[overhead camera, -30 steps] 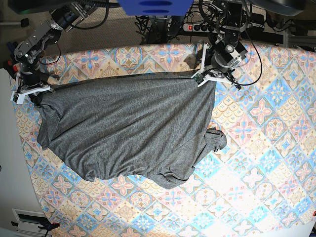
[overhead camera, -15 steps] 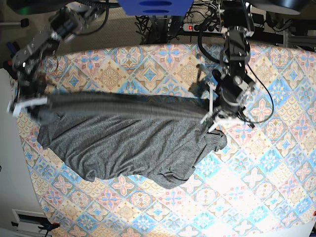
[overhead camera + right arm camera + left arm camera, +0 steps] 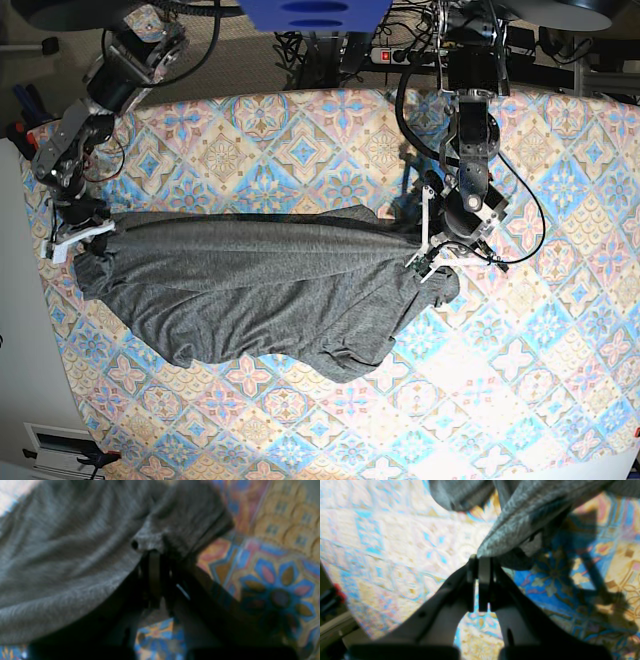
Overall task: Layout the t-shirt on the table in an organized manner, then fold the t-shirt properly
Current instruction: 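Drag the held shirt edge across the cloth with both grippers to smooth it, then lower the held shirt edge onto the cloth with both grippers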
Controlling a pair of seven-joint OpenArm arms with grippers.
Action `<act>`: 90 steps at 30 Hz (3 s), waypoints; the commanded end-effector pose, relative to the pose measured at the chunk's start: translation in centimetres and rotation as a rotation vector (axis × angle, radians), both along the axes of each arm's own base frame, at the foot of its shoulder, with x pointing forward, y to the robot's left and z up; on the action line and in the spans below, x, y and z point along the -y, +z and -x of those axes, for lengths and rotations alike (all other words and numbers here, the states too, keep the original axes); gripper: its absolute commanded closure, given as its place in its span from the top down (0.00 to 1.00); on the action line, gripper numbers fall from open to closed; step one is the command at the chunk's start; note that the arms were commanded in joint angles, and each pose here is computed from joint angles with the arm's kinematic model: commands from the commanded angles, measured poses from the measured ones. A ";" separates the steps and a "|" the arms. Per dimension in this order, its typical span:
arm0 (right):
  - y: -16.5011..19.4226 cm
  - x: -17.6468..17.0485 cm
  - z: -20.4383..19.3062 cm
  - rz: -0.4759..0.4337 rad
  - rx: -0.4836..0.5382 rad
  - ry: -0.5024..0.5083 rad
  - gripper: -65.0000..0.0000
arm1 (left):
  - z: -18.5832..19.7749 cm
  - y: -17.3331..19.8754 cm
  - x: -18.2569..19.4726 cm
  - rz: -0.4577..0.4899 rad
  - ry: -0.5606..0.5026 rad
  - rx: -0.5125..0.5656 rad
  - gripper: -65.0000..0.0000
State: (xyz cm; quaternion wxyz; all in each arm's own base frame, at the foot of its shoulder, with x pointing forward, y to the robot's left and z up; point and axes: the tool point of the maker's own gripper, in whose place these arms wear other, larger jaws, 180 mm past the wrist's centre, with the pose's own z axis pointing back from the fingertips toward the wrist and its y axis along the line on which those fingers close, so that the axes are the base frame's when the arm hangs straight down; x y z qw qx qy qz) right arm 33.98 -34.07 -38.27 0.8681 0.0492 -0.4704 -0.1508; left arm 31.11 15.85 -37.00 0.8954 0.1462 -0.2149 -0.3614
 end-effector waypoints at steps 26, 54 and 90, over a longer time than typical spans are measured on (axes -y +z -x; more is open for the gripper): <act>7.4 1.3 1.2 0.198 0.166 0.008 0.00 | 3.6 -1.0 -0.1 0.030 0.002 0.044 0.00; 0.5 1.7 10.2 0.101 -0.007 -0.135 0.00 | 7.3 -3.4 0.2 0.065 -0.050 0.000 0.00; 6.8 2.2 7.6 0.217 0.138 -0.123 0.32 | 7.9 -1.0 2.7 0.095 -0.120 0.064 0.29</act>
